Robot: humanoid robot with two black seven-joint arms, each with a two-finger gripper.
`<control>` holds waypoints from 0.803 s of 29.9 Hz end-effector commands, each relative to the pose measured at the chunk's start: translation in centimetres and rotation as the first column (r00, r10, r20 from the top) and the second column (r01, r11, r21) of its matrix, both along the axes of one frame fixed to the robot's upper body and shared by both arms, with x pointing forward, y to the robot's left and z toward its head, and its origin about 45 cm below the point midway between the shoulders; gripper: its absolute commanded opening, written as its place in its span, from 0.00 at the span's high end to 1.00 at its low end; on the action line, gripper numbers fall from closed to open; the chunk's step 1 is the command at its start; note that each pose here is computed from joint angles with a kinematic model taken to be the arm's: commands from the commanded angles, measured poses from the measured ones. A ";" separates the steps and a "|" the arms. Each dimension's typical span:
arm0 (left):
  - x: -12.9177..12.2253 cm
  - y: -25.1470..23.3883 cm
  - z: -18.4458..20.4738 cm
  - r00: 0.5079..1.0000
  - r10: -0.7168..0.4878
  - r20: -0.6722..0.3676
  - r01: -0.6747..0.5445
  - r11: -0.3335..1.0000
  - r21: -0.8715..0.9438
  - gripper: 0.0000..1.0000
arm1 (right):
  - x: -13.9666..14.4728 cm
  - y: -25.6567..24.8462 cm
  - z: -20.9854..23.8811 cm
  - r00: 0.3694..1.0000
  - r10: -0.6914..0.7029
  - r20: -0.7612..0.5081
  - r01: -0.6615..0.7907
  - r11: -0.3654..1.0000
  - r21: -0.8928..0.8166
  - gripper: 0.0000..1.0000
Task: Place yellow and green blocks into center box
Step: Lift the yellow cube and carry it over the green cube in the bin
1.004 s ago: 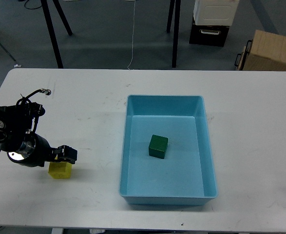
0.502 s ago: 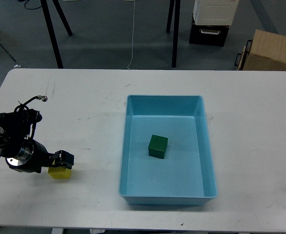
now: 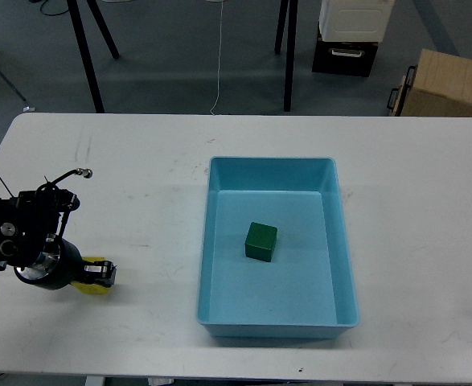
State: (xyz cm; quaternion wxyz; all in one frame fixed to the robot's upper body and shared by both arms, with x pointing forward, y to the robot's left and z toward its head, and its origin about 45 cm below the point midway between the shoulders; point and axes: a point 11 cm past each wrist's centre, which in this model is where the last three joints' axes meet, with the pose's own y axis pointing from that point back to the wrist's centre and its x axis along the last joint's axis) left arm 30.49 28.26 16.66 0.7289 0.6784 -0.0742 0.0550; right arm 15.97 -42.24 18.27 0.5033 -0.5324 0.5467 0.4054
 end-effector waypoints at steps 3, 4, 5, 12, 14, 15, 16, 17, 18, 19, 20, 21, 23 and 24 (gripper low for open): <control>5.1 -3.7 6.4 0.983 -0.006 0.185 0.027 0.993 -0.111 1.00 | 0.0 0.1 -0.1 1.000 0.004 -0.003 -0.004 1.000 0.001 0.01; 5.8 -4.2 7.8 0.977 -0.013 0.215 0.039 0.992 -0.118 1.00 | 0.0 0.1 -0.1 1.000 0.004 -0.001 -0.004 1.000 0.001 0.01; 6.3 -4.8 9.0 0.972 -0.023 0.235 0.054 0.991 -0.125 1.00 | 0.0 0.1 -0.1 1.000 0.004 -0.003 -0.004 1.000 0.001 0.01; 7.3 -12.2 13.7 0.955 -0.165 0.245 0.209 0.964 -0.162 1.00 | 0.0 0.2 -0.1 1.000 0.009 -0.007 -0.009 1.000 -0.009 0.01; 7.3 -14.2 12.9 0.948 -0.215 0.235 0.249 0.960 -0.128 1.00 | 0.0 0.2 -0.2 1.000 0.011 -0.011 -0.011 1.000 -0.017 0.01; 7.1 -15.4 12.4 0.942 -0.248 0.225 0.277 0.955 -0.108 1.00 | 0.0 0.2 -0.2 1.000 0.012 -0.013 -0.012 1.000 -0.018 0.01; 6.8 -16.6 11.9 0.934 -0.284 0.218 0.309 0.947 -0.091 1.00 | -0.1 0.2 -0.2 1.000 0.010 -0.016 -0.010 1.000 -0.019 0.01; 6.6 -17.5 11.7 0.928 -0.306 0.213 0.329 0.940 -0.086 1.00 | -0.2 0.1 -0.2 1.000 0.009 -0.016 -0.010 1.000 -0.020 0.01; 6.2 -18.6 11.3 0.921 -0.331 0.207 0.353 0.932 -0.082 1.00 | -0.2 0.1 -0.2 1.000 0.008 -0.018 -0.009 1.000 -0.021 0.01; 5.9 -19.5 11.1 0.915 -0.349 0.204 0.371 0.925 -0.081 1.00 | -0.2 0.0 -0.2 1.000 0.008 -0.019 -0.009 1.000 -0.024 0.01; 5.9 -20.2 11.0 0.910 -0.361 0.205 0.383 0.920 -0.078 1.00 | -0.2 0.0 -0.2 1.000 0.009 -0.017 -0.009 1.000 -0.025 0.01; 5.8 -21.0 10.9 0.904 -0.373 0.208 0.395 0.916 -0.074 1.00 | -0.2 0.0 -0.1 1.000 0.009 -0.020 -0.009 1.000 -0.029 0.01; 5.4 -22.3 10.5 0.893 -0.402 0.204 0.423 0.904 -0.070 1.00 | -0.2 0.0 -0.1 1.000 0.011 -0.019 -0.011 0.999 -0.030 0.01; 5.1 -22.9 10.3 0.888 -0.414 0.201 0.435 0.898 -0.069 1.00 | -0.2 0.0 -0.2 1.000 0.010 -0.021 -0.011 0.999 -0.030 0.01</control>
